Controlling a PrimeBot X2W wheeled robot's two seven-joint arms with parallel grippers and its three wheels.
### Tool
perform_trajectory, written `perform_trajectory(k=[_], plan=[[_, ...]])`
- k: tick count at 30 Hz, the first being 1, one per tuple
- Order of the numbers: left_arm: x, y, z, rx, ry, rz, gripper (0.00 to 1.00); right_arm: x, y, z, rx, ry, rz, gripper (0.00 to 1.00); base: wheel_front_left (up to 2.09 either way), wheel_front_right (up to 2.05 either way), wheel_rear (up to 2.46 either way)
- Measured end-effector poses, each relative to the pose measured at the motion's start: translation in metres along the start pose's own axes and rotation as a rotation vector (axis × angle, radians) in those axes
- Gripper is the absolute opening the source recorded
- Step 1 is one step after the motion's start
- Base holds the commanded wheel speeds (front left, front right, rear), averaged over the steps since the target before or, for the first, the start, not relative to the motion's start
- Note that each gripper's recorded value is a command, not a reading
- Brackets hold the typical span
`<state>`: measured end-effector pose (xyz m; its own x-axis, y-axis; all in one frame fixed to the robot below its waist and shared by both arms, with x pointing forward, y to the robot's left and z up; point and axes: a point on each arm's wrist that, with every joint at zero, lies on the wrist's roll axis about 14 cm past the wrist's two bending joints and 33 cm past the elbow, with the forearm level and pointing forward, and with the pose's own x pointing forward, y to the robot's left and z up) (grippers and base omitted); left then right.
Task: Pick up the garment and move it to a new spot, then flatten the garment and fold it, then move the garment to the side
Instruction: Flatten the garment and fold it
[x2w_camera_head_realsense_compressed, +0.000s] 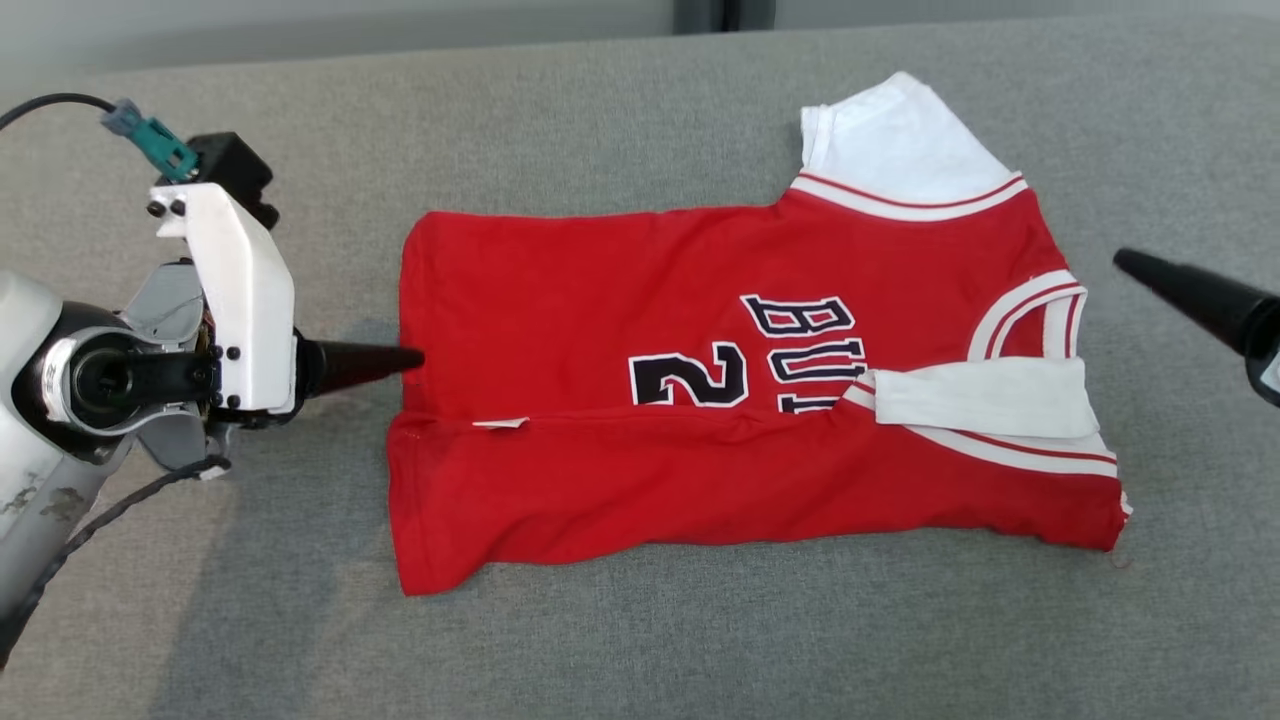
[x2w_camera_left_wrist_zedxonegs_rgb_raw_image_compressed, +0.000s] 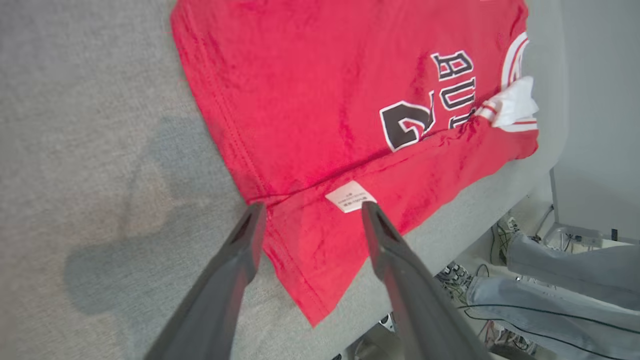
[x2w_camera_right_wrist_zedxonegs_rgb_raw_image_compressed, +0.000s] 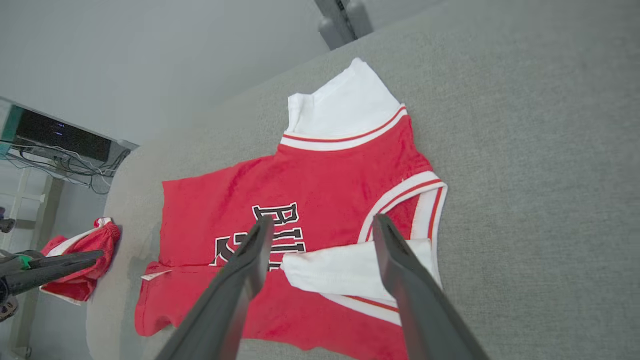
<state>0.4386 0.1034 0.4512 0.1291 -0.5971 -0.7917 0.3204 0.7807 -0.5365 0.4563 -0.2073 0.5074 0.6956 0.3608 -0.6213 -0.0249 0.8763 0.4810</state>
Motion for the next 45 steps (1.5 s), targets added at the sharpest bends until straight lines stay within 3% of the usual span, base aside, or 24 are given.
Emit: perform_trajectory(k=[8, 11, 20, 28, 31, 36, 45], plan=[[-0.036, -0.028, 0.043, 0.131, -0.453, -0.02, 1.0, -0.05, 0.022, 0.047, -0.121, -0.438, 0.042, 1.0, 0.0, 0.0, 0.0], [-0.043, -0.036, 0.036, 0.147, -0.55, -0.031, 1.0, -0.067, 0.026, 0.046, -0.157, -0.553, 0.044, 1.0, 0.0, 0.0, 0.0], [-0.09, -0.031, 0.025, 0.151, -0.999, 0.142, 1.0, -0.107, 0.009, 0.014, -0.197, -0.803, -0.032, 1.0, 0.0, 0.0, 0.0], [-0.069, -0.01, -0.011, 0.106, -1.08, 0.256, 1.0, -0.081, -0.026, -0.036, -0.133, -0.707, -0.112, 1.0, 0.0, 0.0, 0.0], [-0.047, 0.009, -0.035, 0.091, -1.005, 0.337, 1.0, -0.063, -0.042, -0.061, -0.134, -0.615, -0.151, 1.0, 0.0, 0.0, 0.0], [-0.008, 0.02, -0.066, 0.07, -0.826, 0.376, 1.0, -0.033, -0.061, -0.092, -0.109, -0.47, -0.191, 1.0, 0.0, 0.0, 0.0], [0.023, 0.031, -0.087, 0.044, -0.62, 0.385, 1.0, 0.014, -0.071, -0.134, -0.011, -0.218, -0.197, 1.0, 0.0, 0.0, 0.0]])
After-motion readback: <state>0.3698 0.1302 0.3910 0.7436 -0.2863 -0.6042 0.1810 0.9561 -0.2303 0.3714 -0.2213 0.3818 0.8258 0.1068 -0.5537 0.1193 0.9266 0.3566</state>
